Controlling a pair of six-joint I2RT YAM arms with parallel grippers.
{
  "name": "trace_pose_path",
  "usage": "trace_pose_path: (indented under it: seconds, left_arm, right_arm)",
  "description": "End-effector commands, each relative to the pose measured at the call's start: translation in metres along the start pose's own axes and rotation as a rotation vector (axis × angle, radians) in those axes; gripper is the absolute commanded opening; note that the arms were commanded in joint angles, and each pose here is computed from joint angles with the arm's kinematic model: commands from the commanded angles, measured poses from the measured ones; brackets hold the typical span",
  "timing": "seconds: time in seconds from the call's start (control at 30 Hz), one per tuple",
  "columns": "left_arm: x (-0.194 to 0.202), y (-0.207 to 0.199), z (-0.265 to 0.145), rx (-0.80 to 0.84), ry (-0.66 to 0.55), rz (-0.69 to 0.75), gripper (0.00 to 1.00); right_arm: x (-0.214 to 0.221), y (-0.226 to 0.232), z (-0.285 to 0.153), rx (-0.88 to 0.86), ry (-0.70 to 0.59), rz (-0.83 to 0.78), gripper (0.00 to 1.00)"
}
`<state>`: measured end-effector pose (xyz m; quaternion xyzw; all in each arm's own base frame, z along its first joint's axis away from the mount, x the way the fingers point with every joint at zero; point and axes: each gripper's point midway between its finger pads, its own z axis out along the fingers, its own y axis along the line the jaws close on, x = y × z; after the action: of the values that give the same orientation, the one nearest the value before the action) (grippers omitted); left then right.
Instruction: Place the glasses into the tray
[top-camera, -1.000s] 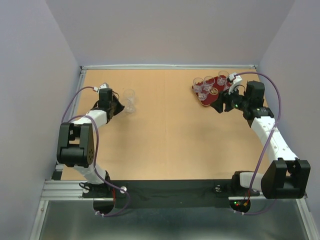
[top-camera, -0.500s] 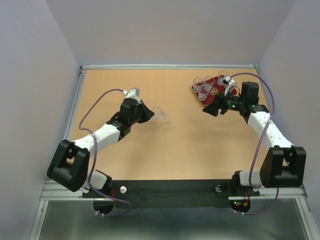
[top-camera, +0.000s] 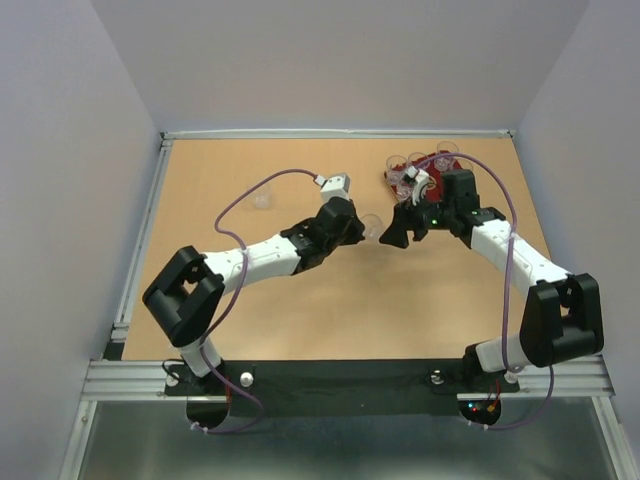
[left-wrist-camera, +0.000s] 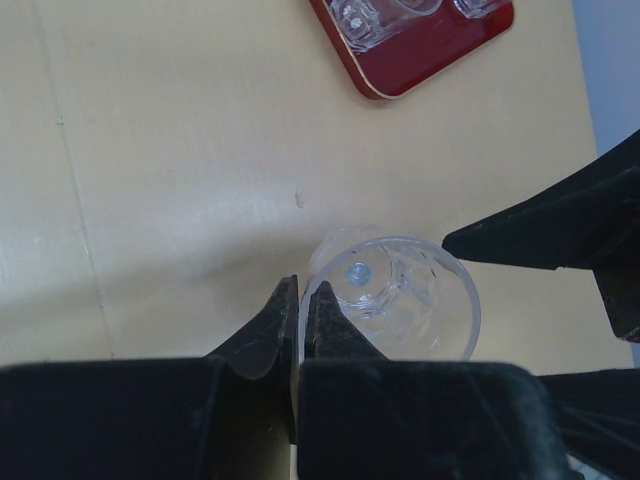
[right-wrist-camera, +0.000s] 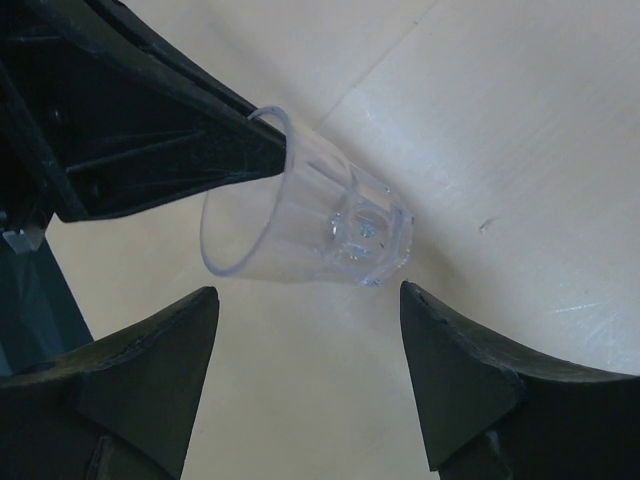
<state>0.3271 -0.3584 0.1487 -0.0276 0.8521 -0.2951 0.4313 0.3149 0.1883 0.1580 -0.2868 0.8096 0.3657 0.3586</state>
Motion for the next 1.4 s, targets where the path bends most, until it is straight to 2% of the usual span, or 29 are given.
trace_pose_path:
  seconds: [0.0, 0.2, 0.5, 0.83, 0.87, 0.9, 1.0, 1.03, 1.3, 1.33, 1.37]
  left_arm:
    - [-0.020, -0.021, 0.000, -0.044, -0.091, 0.032, 0.00]
    - [-0.015, -0.028, 0.007, -0.096, -0.100, 0.089, 0.00]
    - [-0.011, -0.051, -0.001, -0.137, -0.160, 0.158, 0.00]
    - [0.004, -0.058, 0.005, -0.164, -0.146, 0.209, 0.00]
    - [0.006, -0.059, 0.005, -0.162, -0.141, 0.211, 0.00]
    - [0.006, -0.060, 0.006, -0.160, -0.141, 0.210, 0.00]
    - [0.007, -0.062, 0.006, -0.152, -0.136, 0.207, 0.00]
    - [0.007, -0.063, 0.006, -0.149, -0.135, 0.207, 0.00]
    - [0.008, -0.071, 0.005, -0.117, -0.121, 0.190, 0.00]
    - [0.006, -0.073, 0.003, -0.110, -0.123, 0.182, 0.04]
    - [0.006, -0.076, 0.001, -0.095, -0.119, 0.178, 0.10]
  right_arm:
    - [-0.021, -0.004, -0.003, 0.052, -0.026, -0.073, 0.78]
    - [-0.024, -0.004, -0.005, 0.064, -0.033, -0.082, 0.78]
    - [-0.022, -0.030, -0.004, 0.202, -0.019, -0.057, 0.77]
    - [-0.027, -0.039, -0.008, 0.270, -0.045, -0.054, 0.71]
    - [-0.027, -0.042, -0.009, 0.289, -0.046, -0.053, 0.69]
    - [-0.026, -0.044, -0.009, 0.298, -0.043, -0.051, 0.59]
    - [-0.026, -0.051, -0.010, 0.333, -0.040, -0.056, 0.47]
    - [-0.025, -0.052, -0.010, 0.336, -0.037, -0.054, 0.40]
    - [-0.022, -0.054, -0.008, 0.337, -0.028, -0.064, 0.06]
    - [-0.022, -0.054, -0.009, 0.340, -0.025, -0.066, 0.01]
    - [-0.021, -0.056, -0.008, 0.346, -0.023, -0.067, 0.00]
